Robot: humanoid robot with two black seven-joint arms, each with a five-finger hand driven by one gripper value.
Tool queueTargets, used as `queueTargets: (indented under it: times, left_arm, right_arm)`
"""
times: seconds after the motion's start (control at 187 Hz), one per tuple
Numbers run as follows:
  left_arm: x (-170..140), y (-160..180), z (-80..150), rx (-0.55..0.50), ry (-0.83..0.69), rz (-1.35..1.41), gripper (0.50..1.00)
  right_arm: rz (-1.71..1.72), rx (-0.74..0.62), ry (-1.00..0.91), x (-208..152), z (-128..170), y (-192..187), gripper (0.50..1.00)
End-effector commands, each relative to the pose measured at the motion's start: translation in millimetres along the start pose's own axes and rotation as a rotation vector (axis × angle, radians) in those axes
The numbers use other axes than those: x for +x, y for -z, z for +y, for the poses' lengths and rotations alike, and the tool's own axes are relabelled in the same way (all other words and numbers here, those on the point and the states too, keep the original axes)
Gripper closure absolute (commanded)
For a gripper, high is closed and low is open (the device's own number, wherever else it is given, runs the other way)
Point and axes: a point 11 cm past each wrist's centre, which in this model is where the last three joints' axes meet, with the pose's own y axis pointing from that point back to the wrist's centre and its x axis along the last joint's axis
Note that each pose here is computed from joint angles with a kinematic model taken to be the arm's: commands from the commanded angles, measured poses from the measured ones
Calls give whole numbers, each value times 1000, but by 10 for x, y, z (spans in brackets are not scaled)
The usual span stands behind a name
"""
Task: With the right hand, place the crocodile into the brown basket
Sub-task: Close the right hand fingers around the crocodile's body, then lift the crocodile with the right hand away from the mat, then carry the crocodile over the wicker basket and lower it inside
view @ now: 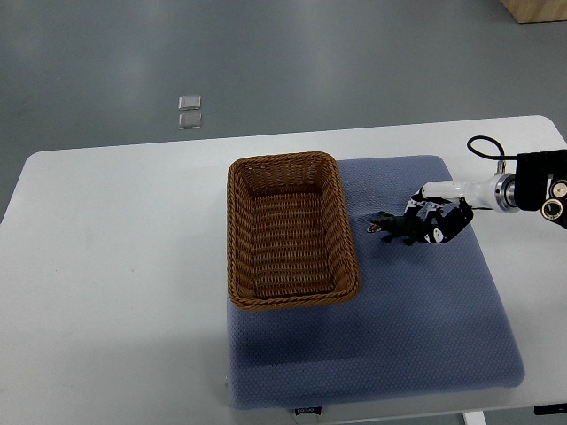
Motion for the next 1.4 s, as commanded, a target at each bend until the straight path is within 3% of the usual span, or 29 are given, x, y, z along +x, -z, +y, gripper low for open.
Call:
queueTargets:
  times: [0.0, 0.272, 0.694, 0.859, 0.982, 1.078, 1.393]
  left_arm:
    - [0, 3, 0, 1, 0, -1, 500]
    - [0, 3, 0, 1, 0, -1, 500]
    - [-7, 4, 0, 1, 3, -3, 500]
    - [-11, -5, 1, -1, 4, -5, 500]
    - [-10, -14, 2, -2, 4, -5, 500]
    - [-5, -14, 1, -2, 2, -5, 500]
    - [-10, -14, 2, -2, 4, -5, 500]
  right_arm:
    - [8, 1, -21, 114, 56, 16, 1000]
    - [40, 4, -57, 408, 214, 99, 1000]
    - [127, -21, -153, 1217, 874, 284, 1000]
    - [167, 5, -189, 1416, 1006, 498, 1000]
    - [194, 43, -204, 1479, 954, 717, 1000]
    - [225, 95, -195, 1467, 743, 1022, 1000]
    - [248, 136, -149, 1241, -20, 1523, 1000]
